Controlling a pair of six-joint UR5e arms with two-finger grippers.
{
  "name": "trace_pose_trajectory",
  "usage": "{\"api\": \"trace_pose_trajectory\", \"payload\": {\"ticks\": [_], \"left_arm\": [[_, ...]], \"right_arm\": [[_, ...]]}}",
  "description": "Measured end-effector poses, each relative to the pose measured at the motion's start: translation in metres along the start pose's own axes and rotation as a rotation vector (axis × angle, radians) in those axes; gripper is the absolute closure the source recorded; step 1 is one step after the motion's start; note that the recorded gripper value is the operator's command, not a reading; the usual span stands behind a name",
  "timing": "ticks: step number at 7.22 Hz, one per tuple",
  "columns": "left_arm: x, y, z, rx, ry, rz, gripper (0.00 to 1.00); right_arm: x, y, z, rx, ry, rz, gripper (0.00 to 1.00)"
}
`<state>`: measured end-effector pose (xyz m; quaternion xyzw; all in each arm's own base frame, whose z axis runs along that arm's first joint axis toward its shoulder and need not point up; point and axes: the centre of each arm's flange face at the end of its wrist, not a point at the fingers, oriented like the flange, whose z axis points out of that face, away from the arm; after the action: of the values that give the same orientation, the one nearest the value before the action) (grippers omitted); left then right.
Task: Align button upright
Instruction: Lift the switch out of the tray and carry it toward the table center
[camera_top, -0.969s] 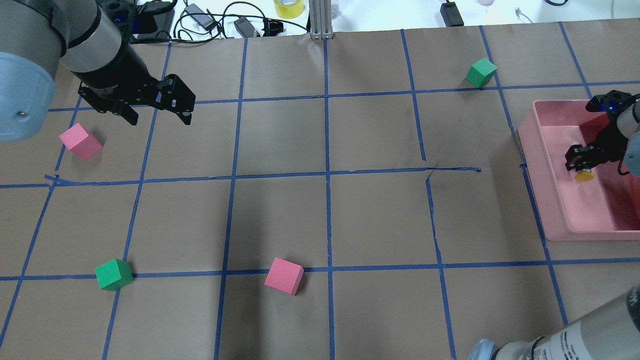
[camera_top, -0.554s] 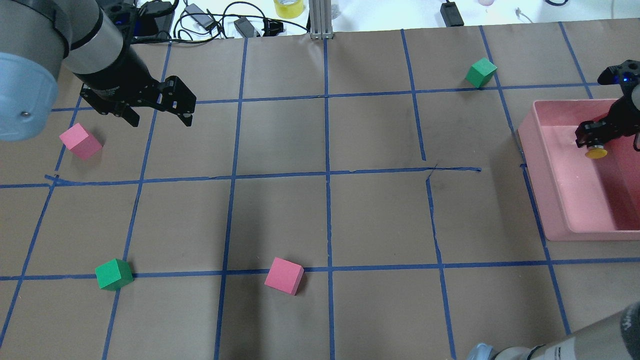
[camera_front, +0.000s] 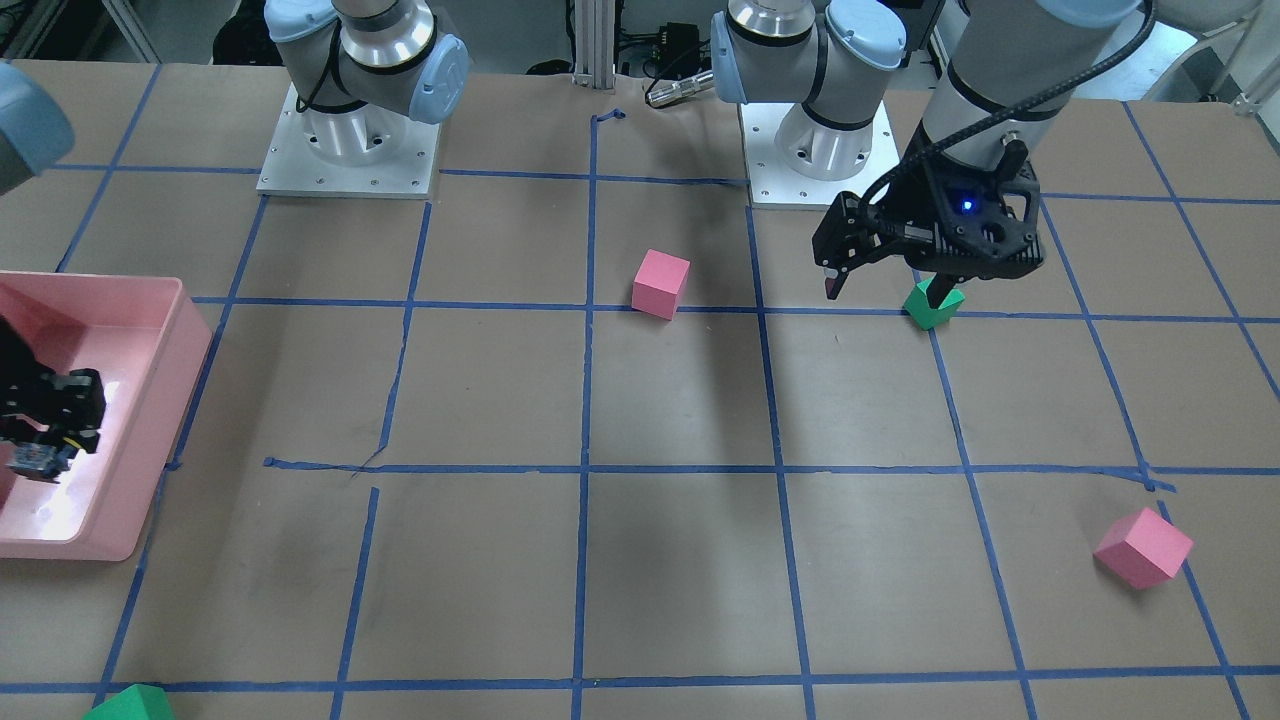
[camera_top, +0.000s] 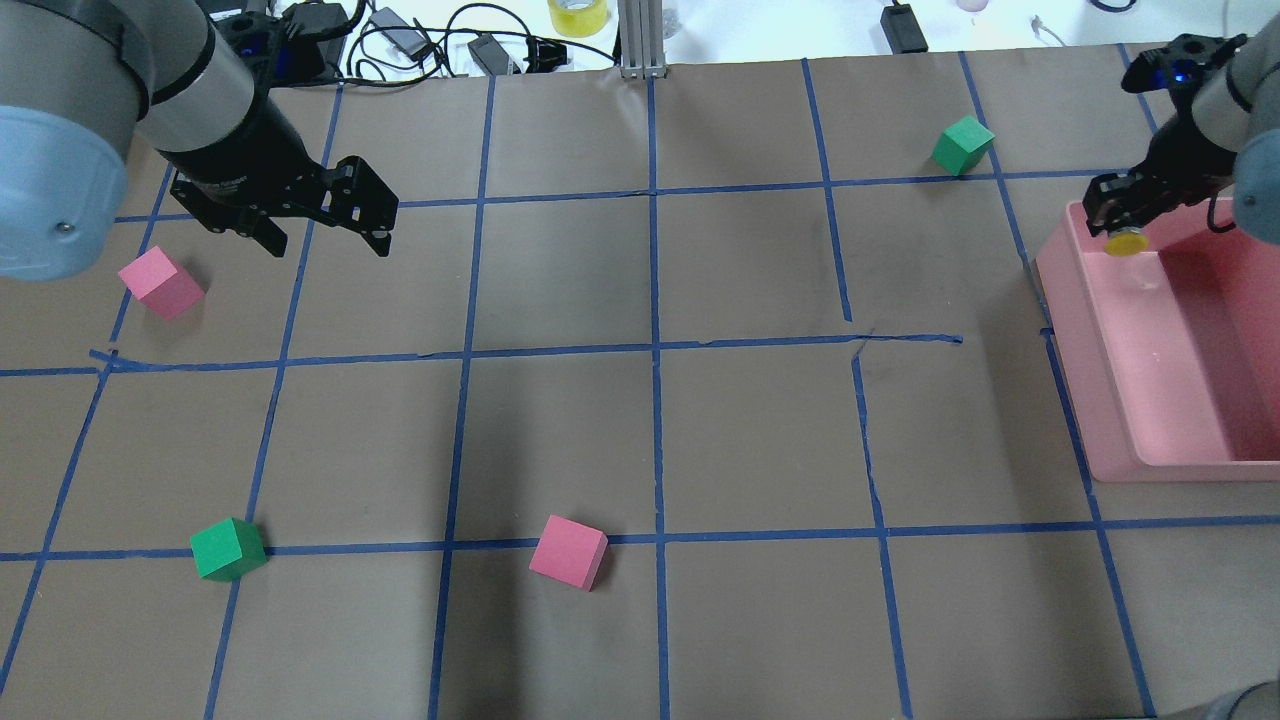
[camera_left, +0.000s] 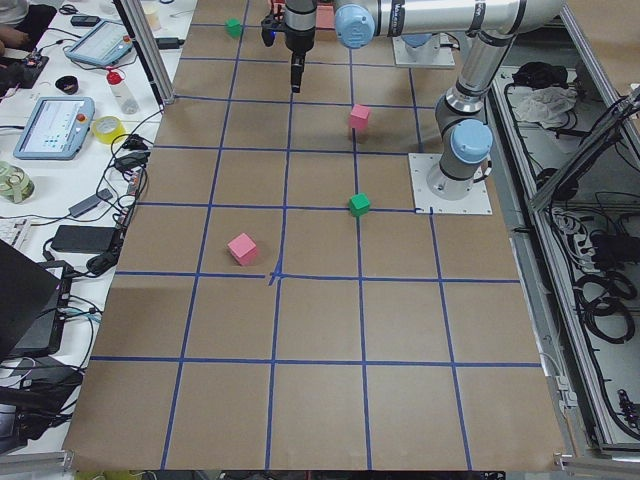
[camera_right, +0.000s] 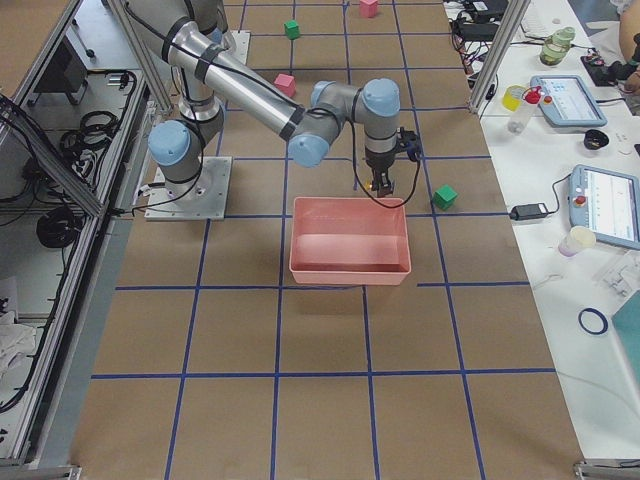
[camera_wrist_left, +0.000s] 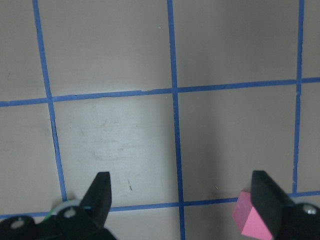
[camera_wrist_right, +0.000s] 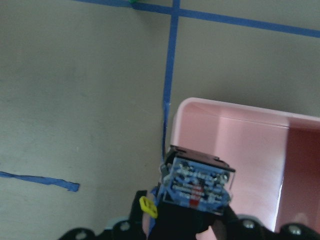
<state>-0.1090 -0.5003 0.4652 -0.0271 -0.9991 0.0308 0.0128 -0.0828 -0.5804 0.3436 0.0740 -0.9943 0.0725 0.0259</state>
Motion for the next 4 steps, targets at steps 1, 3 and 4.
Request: {"api": "trace_pose_trajectory", "payload": {"ticks": [1, 3, 4], "left_arm": [[0.0, -0.001, 0.003, -0.004, 0.001, -0.001, 0.0], [0.0, 0.0, 0.007, -0.012, 0.003, -0.003, 0.0], [0.0, 0.0, 0.008, -0.015, 0.003, -0.004, 0.0]], "right_arm": [[-0.048, -0.016, -0.008, 0.015, -0.013, -0.009, 1.0], [-0.178, -0.035, -0.016, 0.039, -0.052, -0.013, 1.0], [-0.244, -0.034, -0.015, 0.038, -0.072, -0.012, 1.0]]}}
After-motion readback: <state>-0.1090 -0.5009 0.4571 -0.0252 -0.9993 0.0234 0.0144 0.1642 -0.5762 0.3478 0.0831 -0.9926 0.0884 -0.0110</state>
